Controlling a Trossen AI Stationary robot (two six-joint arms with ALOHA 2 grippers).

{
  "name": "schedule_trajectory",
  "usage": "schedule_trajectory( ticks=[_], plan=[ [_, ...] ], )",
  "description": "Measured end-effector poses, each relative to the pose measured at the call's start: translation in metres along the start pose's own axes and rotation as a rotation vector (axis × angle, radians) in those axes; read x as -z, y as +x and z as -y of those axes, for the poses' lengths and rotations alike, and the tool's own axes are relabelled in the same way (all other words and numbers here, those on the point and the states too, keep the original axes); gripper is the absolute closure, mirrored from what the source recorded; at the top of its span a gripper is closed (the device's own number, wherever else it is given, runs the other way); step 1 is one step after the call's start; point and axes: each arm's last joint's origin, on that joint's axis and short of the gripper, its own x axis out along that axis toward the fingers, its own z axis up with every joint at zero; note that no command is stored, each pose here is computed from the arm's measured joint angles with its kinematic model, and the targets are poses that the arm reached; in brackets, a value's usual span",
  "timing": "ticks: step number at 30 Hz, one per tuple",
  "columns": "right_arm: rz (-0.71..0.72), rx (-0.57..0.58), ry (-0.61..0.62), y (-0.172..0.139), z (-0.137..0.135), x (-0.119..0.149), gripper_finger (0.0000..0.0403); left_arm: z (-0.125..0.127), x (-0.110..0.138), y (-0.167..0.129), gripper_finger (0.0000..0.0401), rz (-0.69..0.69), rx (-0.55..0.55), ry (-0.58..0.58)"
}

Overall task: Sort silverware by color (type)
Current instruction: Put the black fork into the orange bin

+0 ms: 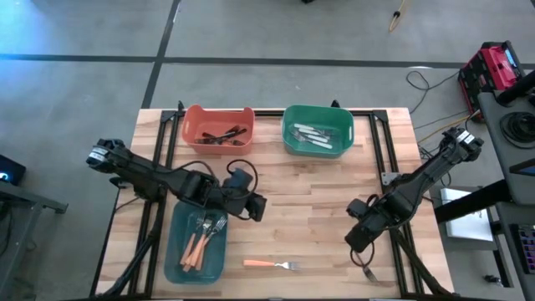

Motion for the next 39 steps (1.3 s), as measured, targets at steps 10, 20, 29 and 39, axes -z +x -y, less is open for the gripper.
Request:
schedule_trajectory(
  ticks=[10, 20, 29, 39],
  plan=[
    [-0.149, 0.008, 0.006, 0.040, -0.005, 0.003, 0.0245, 0.004, 0.007, -0.003, 0.0324, -0.008, 0.022, 0.146],
    [-0.194, 0.040, -0.032, 0.083, -0.002, 0.004, 0.0174, 0.004, 0.009, -0.004, 0.0324, -0.011, 0.026, 0.211],
    [-0.199, 0.108, -0.087, 0.105, -0.003, 0.006, 0.0181, 0.004, 0.008, -0.004, 0.0324, -0.010, 0.026, 0.221],
    [-0.210, 0.151, -0.091, 0.122, -0.005, 0.011, 0.0184, 0.004, 0.008, -0.004, 0.0324, -0.009, 0.026, 0.221]
  ],
)
